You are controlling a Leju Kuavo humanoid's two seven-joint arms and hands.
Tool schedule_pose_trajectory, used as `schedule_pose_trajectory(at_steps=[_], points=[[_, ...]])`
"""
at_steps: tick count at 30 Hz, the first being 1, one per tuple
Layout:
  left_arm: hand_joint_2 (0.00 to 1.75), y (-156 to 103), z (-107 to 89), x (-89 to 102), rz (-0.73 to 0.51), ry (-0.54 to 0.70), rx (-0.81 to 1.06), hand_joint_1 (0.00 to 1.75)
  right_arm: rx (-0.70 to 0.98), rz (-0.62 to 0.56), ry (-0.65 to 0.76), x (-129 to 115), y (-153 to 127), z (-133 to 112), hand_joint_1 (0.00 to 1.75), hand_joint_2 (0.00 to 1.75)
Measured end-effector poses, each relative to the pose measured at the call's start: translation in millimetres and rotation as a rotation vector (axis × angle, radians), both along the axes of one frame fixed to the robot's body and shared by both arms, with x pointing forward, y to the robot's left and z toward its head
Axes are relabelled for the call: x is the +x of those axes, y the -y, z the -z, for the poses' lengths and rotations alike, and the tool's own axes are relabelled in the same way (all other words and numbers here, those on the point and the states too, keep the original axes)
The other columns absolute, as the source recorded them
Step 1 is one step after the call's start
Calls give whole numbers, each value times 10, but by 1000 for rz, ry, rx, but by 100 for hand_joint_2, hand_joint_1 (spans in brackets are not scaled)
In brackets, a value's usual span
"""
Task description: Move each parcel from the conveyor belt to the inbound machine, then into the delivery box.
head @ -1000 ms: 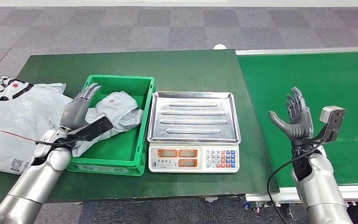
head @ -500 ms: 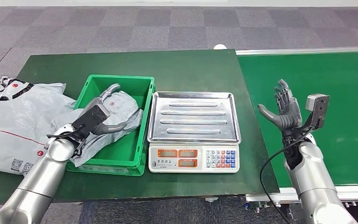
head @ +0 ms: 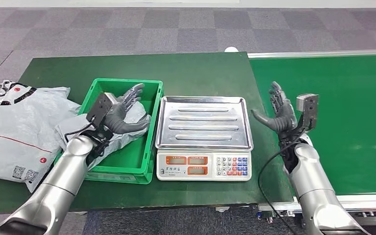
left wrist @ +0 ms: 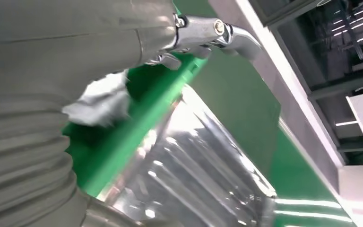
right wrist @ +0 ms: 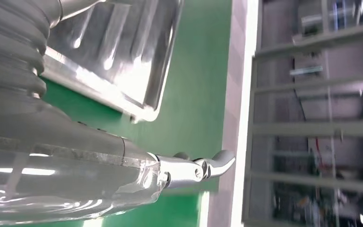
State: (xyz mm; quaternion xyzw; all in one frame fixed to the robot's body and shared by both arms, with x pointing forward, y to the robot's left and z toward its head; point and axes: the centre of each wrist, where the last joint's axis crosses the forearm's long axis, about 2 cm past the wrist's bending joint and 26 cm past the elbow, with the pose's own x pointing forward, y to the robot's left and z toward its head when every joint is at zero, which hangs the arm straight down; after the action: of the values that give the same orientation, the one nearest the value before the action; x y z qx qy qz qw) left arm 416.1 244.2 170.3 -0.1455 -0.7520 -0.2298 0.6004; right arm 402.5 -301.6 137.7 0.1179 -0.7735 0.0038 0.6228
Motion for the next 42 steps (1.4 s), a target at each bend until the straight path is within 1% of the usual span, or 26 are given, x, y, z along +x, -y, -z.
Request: schedule_pose_trajectory(at_steps=[4,7,9,11,15,18,21,26,30,33,37,39,42], points=[[175,335,-83,121,-26,-30,-43,0,-16,-14,2,87,-181,-58,0,175],[175,570,-173,178,-48,-43,-63,0,-37,-13,7,141,-311,-104,0,175],[175,724,-225,190,-63,-36,-66,0,-42,-18,8,160,-388,-126,0,175],[175,847,-253,185,-94,-2,-40,0,-45,-22,12,174,-439,-143,0,175],[175,1034,-262,143,-159,77,9,0,-28,-12,32,230,-487,-212,0,175],[175,1119,-234,106,-167,69,4,0,-27,-12,43,270,-530,-254,0,175],[175,1142,-110,39,-165,36,-17,0,-40,-7,56,254,-563,-198,0,175],[175,1130,215,-146,-193,23,-45,0,-65,35,78,83,-581,81,0,175],[175,1134,381,-266,-216,16,-75,0,-95,98,82,-121,-559,319,0,175],[175,1141,439,-327,-240,21,-126,0,-133,139,93,-281,-553,436,0,175],[175,1152,461,-369,-253,13,-168,0,-180,172,91,-469,-569,528,0,175],[175,1156,465,-378,-252,4,-166,0,-195,172,80,-576,-588,568,0,175],[175,1170,466,-385,-238,-3,-144,0,-193,139,54,-767,-621,629,0,175]])
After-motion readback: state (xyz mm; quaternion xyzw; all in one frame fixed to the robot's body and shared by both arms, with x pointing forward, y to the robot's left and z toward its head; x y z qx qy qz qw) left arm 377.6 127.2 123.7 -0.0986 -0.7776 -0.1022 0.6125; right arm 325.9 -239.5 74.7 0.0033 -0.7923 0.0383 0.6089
